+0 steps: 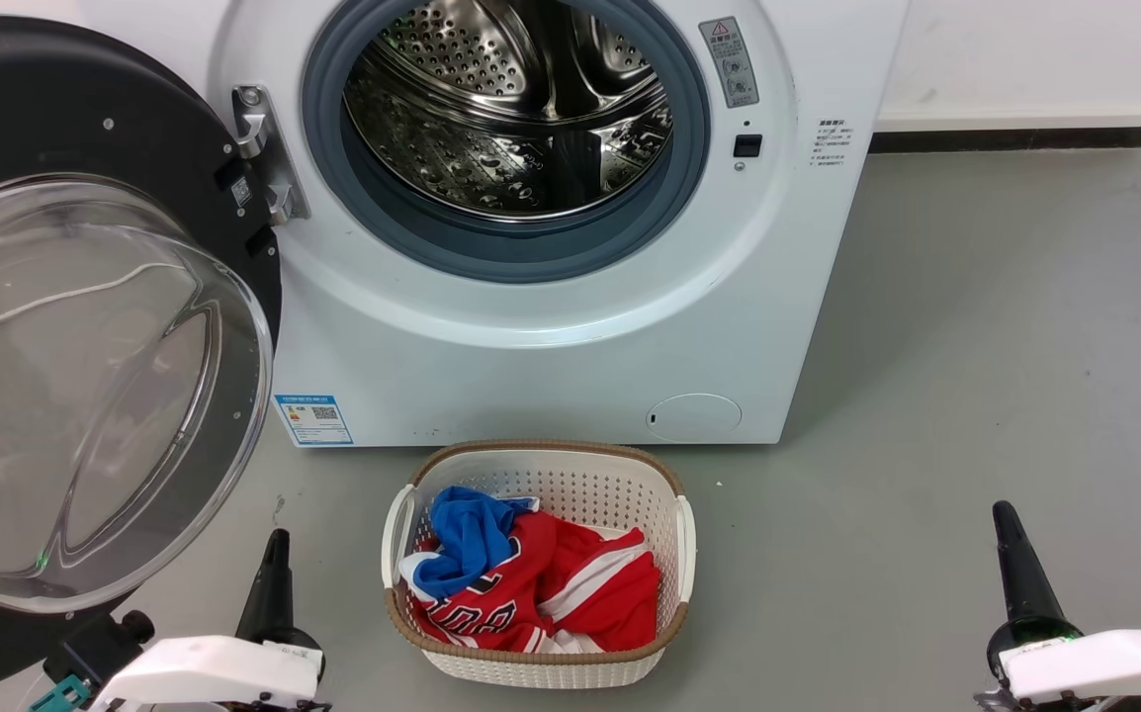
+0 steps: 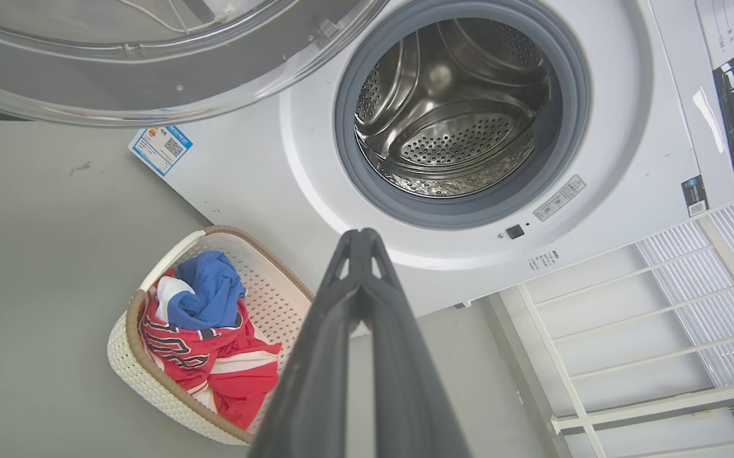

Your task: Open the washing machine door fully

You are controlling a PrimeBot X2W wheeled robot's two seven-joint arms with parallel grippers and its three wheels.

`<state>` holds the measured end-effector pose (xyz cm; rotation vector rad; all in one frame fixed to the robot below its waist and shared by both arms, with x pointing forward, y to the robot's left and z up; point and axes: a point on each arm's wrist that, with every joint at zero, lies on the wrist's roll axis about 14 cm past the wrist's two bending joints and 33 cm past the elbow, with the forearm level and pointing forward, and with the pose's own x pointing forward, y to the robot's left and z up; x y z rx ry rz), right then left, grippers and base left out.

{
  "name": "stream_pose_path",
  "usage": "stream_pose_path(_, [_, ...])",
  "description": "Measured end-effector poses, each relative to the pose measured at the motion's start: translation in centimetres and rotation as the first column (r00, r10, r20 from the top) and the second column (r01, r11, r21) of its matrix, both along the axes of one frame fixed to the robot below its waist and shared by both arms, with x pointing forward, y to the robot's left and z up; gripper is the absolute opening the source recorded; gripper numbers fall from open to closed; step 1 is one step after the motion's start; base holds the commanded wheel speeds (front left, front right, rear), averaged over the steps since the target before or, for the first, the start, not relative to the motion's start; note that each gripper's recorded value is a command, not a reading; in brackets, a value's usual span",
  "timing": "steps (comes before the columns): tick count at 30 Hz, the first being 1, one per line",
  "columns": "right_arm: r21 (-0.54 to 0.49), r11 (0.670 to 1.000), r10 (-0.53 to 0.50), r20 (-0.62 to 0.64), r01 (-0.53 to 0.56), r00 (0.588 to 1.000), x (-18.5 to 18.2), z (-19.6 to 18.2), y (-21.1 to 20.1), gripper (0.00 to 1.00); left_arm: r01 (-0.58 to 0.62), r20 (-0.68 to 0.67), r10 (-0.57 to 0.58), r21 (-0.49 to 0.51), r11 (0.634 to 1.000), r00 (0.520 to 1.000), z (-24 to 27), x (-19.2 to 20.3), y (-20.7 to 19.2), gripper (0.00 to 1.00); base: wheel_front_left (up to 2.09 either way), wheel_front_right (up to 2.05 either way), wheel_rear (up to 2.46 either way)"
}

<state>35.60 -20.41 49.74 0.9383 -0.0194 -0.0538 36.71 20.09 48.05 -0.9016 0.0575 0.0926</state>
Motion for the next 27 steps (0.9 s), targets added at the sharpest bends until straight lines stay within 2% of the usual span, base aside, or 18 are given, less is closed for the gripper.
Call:
stream_pose_path(14, [0.15,0.989,0.007,-0.007,-0.005,1.0,0.7,-0.1,0.0,0.0,-0.001,0.012,0.003,-0.163,0.987,1.0,0.3,0.5,0.0,0.0,0.0,0.0,0.0])
stream_pose_path(27, [0.285,0.958,0.014,-0.007,-0.011,1.0,1.3,-0.1,0.1,0.0,0.005,0.029,0.004,-0.303,0.953,1.0,0.8,0.9,0.0,0.0,0.0,0.0,0.0])
